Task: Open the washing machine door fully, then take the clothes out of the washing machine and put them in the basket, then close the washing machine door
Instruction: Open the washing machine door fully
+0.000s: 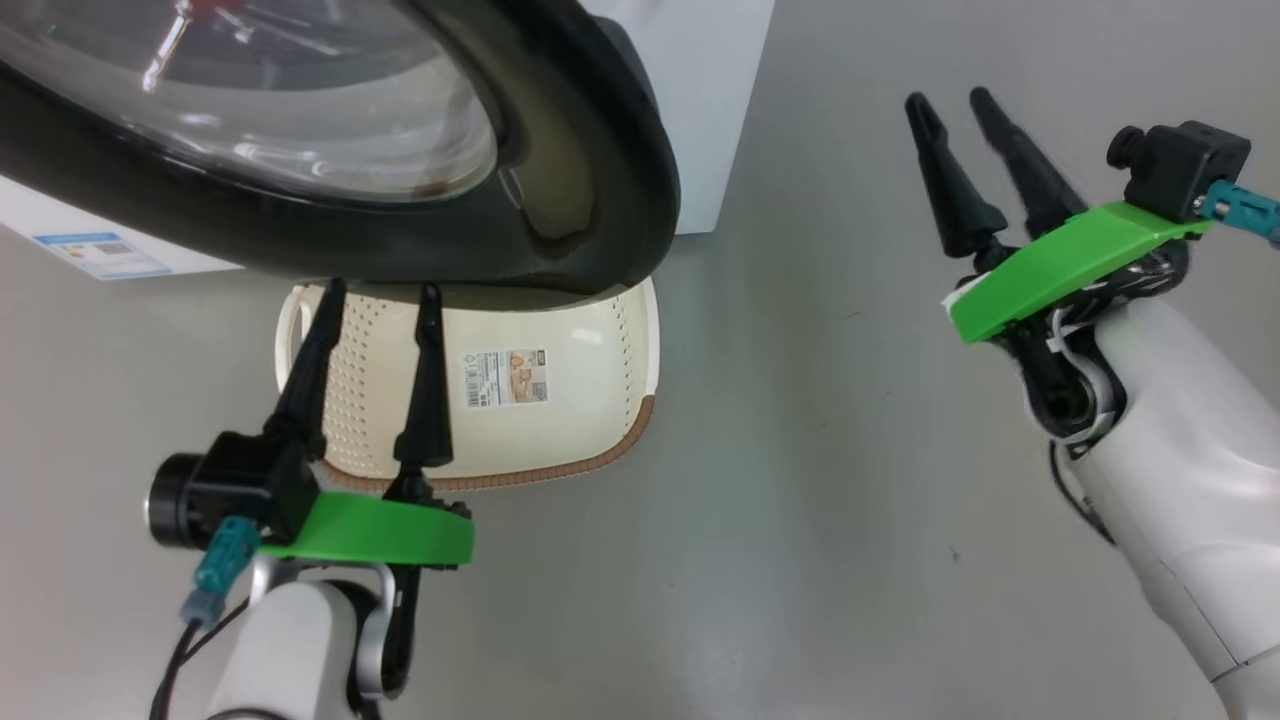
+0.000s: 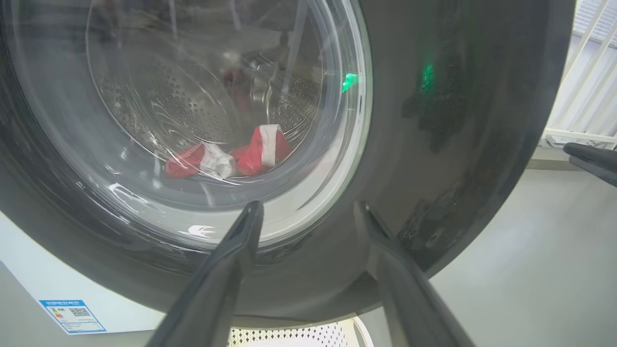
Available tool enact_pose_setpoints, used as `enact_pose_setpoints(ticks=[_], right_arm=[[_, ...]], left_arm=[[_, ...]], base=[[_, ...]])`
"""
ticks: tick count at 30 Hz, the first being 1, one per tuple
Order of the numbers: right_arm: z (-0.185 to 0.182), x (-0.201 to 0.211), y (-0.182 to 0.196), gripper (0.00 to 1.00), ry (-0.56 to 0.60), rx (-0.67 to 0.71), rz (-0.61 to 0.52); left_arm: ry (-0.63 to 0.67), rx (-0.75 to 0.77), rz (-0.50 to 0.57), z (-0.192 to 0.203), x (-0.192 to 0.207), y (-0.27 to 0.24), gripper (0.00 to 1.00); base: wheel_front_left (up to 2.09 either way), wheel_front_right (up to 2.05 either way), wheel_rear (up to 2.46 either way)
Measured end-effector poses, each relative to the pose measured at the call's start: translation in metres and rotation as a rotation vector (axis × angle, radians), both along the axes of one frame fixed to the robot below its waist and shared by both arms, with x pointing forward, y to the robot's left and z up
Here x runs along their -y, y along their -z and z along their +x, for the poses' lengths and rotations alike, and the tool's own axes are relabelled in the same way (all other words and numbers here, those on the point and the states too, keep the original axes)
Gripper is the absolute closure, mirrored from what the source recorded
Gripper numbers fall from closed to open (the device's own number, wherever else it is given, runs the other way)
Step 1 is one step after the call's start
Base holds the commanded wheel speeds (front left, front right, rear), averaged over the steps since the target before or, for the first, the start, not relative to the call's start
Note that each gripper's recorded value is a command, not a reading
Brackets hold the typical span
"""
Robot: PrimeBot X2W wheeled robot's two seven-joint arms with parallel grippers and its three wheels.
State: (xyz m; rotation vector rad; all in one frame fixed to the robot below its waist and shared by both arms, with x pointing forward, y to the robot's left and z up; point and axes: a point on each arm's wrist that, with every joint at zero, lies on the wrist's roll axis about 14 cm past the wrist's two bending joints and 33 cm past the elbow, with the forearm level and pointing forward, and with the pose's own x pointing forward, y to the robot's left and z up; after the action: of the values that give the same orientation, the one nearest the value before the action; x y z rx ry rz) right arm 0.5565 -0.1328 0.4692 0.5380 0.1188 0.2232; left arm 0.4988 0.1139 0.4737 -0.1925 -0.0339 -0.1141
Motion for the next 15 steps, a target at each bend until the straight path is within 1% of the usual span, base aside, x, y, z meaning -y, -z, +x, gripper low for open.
enact_pose_setpoints(ticks=[2,4,7,15], right_arm=[[0.001,0.01,-0.007,0.0,0.015,0.036,-0.063],[0.003,0.021,-0.022,0.0,0.039,0.102,-0.127],[-0.004,0.025,-0.032,0.0,0.058,0.17,-0.206],[-0.033,0.025,-0.04,0.0,0.107,0.251,-0.305]], left_arm=[[-0.007,0.004,-0.004,-0.001,-0.002,-0.001,0.0],[-0.011,0.006,-0.007,-0.001,-0.003,-0.002,0.0],[-0.011,0.014,-0.011,-0.001,-0.002,-0.004,0.0],[-0.017,0.037,-0.013,-0.001,-0.004,-0.013,0.0]], base=[[0.0,0.0,0.0],[0.0,0.0,0.0],[0.0,0.0,0.0],[0.0,0.0,0.0]])
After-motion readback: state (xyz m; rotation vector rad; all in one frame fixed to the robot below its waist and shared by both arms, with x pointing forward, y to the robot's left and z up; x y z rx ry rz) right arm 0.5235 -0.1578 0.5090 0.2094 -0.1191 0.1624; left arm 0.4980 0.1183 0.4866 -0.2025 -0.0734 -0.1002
